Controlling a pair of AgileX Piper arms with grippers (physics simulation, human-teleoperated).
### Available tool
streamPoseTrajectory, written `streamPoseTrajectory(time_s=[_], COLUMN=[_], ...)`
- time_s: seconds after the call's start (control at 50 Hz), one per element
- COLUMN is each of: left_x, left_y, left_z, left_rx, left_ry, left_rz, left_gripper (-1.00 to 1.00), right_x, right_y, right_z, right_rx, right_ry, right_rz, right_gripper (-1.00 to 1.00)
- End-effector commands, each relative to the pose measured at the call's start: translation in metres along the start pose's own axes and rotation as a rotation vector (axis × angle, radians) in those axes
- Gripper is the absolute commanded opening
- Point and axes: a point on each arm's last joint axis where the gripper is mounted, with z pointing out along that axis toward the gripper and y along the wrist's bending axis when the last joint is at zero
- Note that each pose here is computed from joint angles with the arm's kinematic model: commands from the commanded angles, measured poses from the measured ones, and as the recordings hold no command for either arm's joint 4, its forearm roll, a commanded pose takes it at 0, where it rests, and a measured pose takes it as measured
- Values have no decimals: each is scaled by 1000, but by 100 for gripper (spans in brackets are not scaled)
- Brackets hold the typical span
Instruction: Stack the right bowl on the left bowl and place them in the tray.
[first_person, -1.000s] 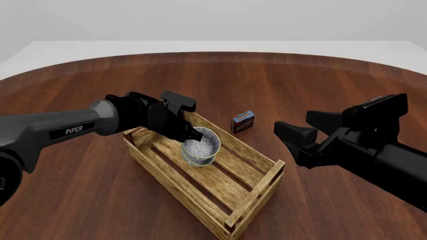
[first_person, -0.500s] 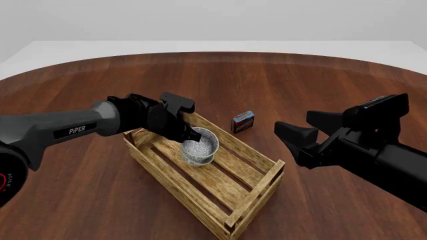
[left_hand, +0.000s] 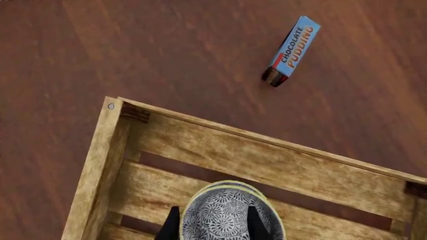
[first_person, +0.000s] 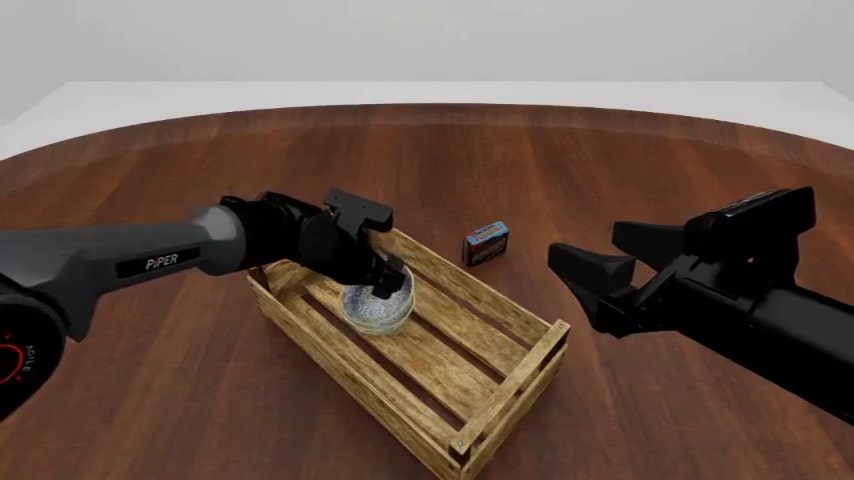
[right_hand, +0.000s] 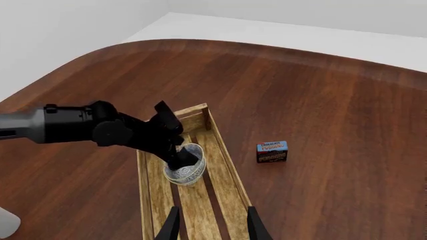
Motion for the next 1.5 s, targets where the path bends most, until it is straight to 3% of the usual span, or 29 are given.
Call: streamPoseTrajectory(time_s=[0.02,0.2,0.5,0.62,0.64,0.84,0.86,0.9,0.96,1.0,1.06,1.08,1.12,1.18,1.22,1.32,1.46,1.5], left_x=[-1,-6,-12,-6,-5,8,8,13,16,20,27,27,31,40,50,68,92,98], left_y=[-8,-6,4,1,8,15,24,17,35,27,31,36,65,57,67,67,68,65], left_z=[-9,-24,-74,-88,-92,-103,-104,-103,-108,-110,-119,-121,-133,-140,-149,-155,-163,-158], left_rx=[12,10,-3,2,-11,-26,-45,-31,-72,-54,-69,-81,-163,-153,-195,-215,-242,-234], left_ry=[4,-16,-100,-128,-143,-190,-209,-207,-247,-250,-294,-304,-364,-392,-439,-482,-548,-546], left_rz=[-70,-54,-47,-44,-41,-39,-43,-42,-44,-43,-46,-45,-51,-47,-44,-46,-69,-66], left_gripper=[100,100,100,100,100,100,100,100,100,100,100,100,100,100,100,100,100,100], right_x=[0,-1,-1,-1,0,1,1,1,1,1,3,3,4,4,4,-3,11,16], right_y=[0,1,1,1,0,-3,-4,-5,-7,-7,-9,-9,-11,-14,-18,-23,-34,-39], right_z=[-1,-2,-3,-2,-1,7,8,10,12,12,15,16,17,16,13,-6,-10,-14], right_rx=[-2,-3,-4,-3,-2,15,19,23,35,36,44,45,52,67,84,115,176,211], right_ry=[-2,-2,-3,-2,0,5,6,6,3,4,5,5,3,-14,-28,-99,-92,-87], right_rz=[0,0,-2,-3,-3,-2,-2,-2,0,-1,-2,-2,-2,1,7,30,44,22], right_gripper=[100,100,100,100,100,100,100,100,100,100,100,100,100,100,100,100,100,100])
